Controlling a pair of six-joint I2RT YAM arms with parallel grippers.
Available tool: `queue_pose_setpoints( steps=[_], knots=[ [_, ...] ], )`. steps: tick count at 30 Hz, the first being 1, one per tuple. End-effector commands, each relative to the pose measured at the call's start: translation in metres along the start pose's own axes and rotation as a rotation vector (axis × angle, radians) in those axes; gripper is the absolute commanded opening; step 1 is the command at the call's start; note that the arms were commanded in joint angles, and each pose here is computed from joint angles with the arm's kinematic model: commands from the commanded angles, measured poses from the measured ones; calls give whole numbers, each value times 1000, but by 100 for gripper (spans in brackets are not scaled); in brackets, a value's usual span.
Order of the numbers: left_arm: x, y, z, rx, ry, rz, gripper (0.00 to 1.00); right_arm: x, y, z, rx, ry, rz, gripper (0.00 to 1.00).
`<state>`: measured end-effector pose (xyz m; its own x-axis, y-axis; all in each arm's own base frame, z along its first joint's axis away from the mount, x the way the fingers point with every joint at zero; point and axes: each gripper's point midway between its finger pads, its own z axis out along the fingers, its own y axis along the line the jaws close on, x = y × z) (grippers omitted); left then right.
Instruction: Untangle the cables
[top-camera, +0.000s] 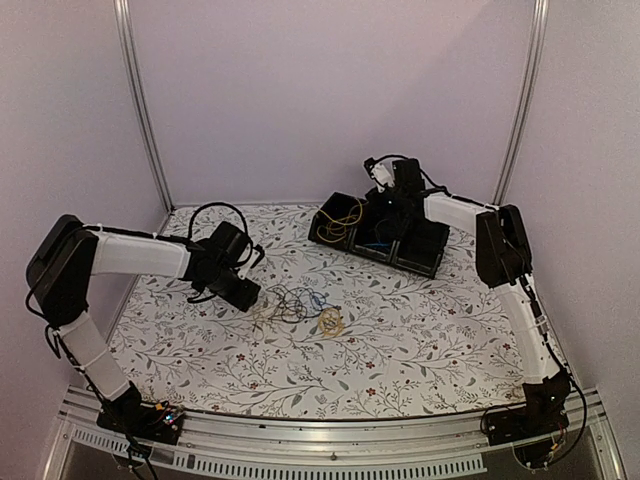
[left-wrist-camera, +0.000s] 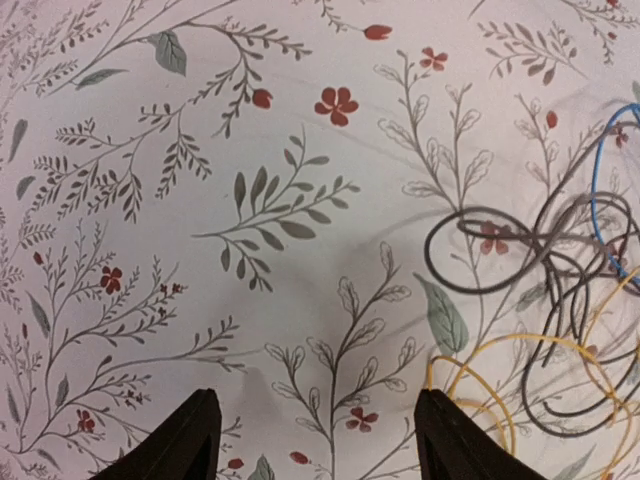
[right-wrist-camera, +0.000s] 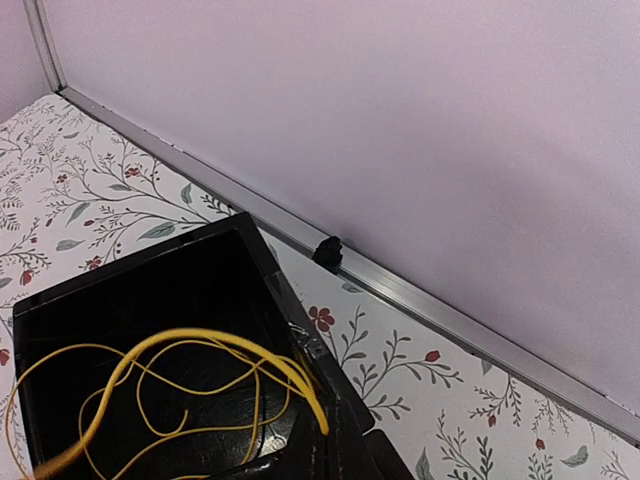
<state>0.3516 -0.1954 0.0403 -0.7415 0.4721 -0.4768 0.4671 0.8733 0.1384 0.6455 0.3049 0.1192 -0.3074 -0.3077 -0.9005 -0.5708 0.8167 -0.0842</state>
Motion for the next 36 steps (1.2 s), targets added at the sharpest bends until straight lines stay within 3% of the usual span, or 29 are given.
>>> queue_pose_setpoints(
  steps=[1,10,12,15,17,21,25,30,35,36],
  knots=[
    [25,25,-16,-94,-1,21,71,-16,-18,-8,30,-39,7,0],
    [-5,23,-31,-49,-109,-55,72,-23,-5,-10,-19,-51,-13,0],
    [-10,21,-33,-32,-119,-64,72,-23,3,-10,-38,-48,-36,12],
    [-18,20,-38,-22,-140,-72,71,-20,35,-11,-143,-33,-113,45],
    [-25,21,-44,-22,-160,-78,71,-19,63,-15,-226,-17,-180,55],
    [-38,24,-55,-28,-209,-86,71,-29,96,-39,-333,-15,-230,59],
    [-48,22,-61,-6,-244,-97,71,-48,95,-70,-332,-11,-218,67],
    [-55,8,-70,80,-288,-110,70,-40,100,-115,-345,52,-236,71],
    [-52,-10,-82,180,-330,-122,68,11,152,-169,-555,114,-227,65],
    [-51,-14,-84,204,-334,-127,67,37,169,-179,-617,164,-230,63]
  ],
)
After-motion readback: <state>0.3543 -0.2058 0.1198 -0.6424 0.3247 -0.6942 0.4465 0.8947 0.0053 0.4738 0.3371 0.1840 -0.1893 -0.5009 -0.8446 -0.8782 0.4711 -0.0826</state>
